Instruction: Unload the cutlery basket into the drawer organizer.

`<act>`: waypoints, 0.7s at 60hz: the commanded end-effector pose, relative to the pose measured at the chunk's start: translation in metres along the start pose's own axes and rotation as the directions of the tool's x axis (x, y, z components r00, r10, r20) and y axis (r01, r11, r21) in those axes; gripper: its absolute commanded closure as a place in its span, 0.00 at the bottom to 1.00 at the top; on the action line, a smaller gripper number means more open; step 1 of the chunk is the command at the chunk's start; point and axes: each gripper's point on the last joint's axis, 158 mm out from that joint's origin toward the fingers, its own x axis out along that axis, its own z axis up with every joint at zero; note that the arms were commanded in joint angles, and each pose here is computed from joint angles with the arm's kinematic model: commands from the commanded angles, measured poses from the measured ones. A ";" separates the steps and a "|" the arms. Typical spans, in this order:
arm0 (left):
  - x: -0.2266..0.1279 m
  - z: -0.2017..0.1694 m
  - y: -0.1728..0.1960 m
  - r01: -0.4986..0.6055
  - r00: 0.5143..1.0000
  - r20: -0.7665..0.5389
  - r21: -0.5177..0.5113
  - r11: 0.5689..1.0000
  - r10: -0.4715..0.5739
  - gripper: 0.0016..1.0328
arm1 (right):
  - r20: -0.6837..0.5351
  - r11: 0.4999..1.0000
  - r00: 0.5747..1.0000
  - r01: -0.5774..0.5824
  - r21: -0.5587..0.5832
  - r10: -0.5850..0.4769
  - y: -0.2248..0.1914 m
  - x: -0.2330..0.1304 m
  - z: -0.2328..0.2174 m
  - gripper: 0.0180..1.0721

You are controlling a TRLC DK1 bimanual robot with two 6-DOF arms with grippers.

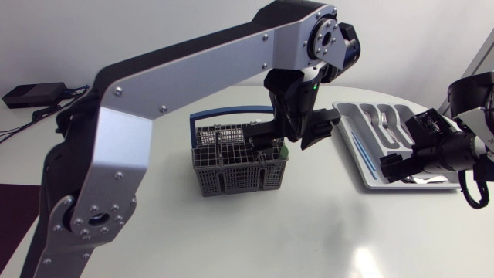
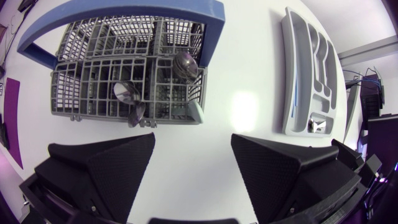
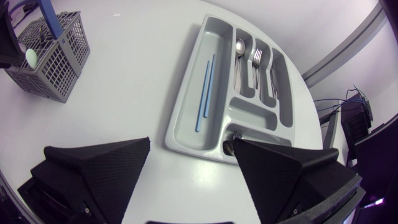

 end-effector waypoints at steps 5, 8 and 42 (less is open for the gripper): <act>0.012 0.008 0.006 -0.035 0.999 0.008 -0.041 0.999 0.035 0.17 | -0.030 1.000 0.999 -0.013 0.021 0.013 0.005 0.008 -0.014 0.08; 0.014 0.008 0.006 -0.040 0.999 0.011 -0.042 0.998 0.040 0.17 | -0.030 1.000 0.999 -0.013 0.021 0.013 0.005 0.008 -0.014 0.08; 0.029 0.017 0.005 -0.073 0.995 0.059 -0.047 0.996 0.076 0.44 | -0.029 1.000 1.000 -0.008 0.016 0.008 0.004 0.011 -0.018 0.09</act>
